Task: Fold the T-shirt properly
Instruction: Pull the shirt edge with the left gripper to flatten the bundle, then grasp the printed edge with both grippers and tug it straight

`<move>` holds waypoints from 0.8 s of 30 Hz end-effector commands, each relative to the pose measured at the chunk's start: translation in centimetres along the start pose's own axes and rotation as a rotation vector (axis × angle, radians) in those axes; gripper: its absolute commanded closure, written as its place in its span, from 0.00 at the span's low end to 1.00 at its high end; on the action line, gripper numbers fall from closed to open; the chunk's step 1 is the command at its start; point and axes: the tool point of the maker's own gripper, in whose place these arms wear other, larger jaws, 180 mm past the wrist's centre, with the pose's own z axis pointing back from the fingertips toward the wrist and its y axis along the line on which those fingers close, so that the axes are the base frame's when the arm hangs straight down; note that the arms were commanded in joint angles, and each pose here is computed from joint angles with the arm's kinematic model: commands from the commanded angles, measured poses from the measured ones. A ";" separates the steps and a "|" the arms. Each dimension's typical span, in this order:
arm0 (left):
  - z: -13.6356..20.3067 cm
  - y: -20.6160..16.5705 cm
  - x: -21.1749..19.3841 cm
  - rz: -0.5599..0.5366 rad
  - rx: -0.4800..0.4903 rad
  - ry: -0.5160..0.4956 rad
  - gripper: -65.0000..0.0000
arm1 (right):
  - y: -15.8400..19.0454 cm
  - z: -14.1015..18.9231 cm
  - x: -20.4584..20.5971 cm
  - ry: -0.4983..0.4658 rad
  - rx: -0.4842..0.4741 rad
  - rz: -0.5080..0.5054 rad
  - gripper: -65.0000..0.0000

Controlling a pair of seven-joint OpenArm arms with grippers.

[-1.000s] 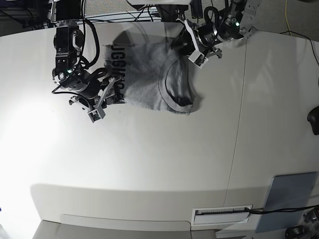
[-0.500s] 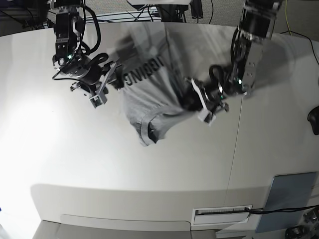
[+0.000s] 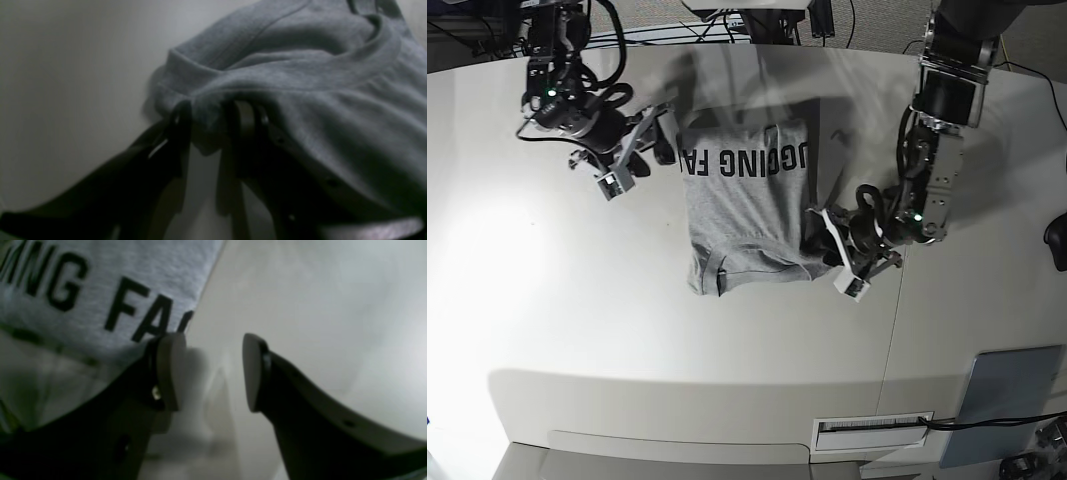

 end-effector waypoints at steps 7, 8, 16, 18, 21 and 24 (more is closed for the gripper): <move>4.9 0.0 1.1 -0.073 0.000 -0.059 0.69 | -4.2 3.8 1.6 -0.102 -0.054 -0.011 0.59; 5.6 -0.5 0.6 -0.083 -0.005 -0.067 0.69 | -5.0 4.3 1.3 -0.092 -0.075 -0.005 0.59; 8.9 -6.3 -5.4 -0.106 -0.125 -0.058 0.69 | -6.4 5.9 0.1 -0.034 -0.097 0.051 0.59; 9.2 -7.2 -7.2 -0.073 -0.143 -0.042 0.69 | -5.7 5.4 0.1 -0.032 -0.071 0.055 0.59; 9.7 -8.6 -9.4 -0.026 -0.167 -0.036 0.69 | -3.8 4.3 -0.2 -0.017 -0.013 0.070 0.59; 10.1 -9.8 -10.8 -0.012 -0.202 -0.015 0.69 | -1.6 3.2 -0.6 0.001 0.055 0.090 0.59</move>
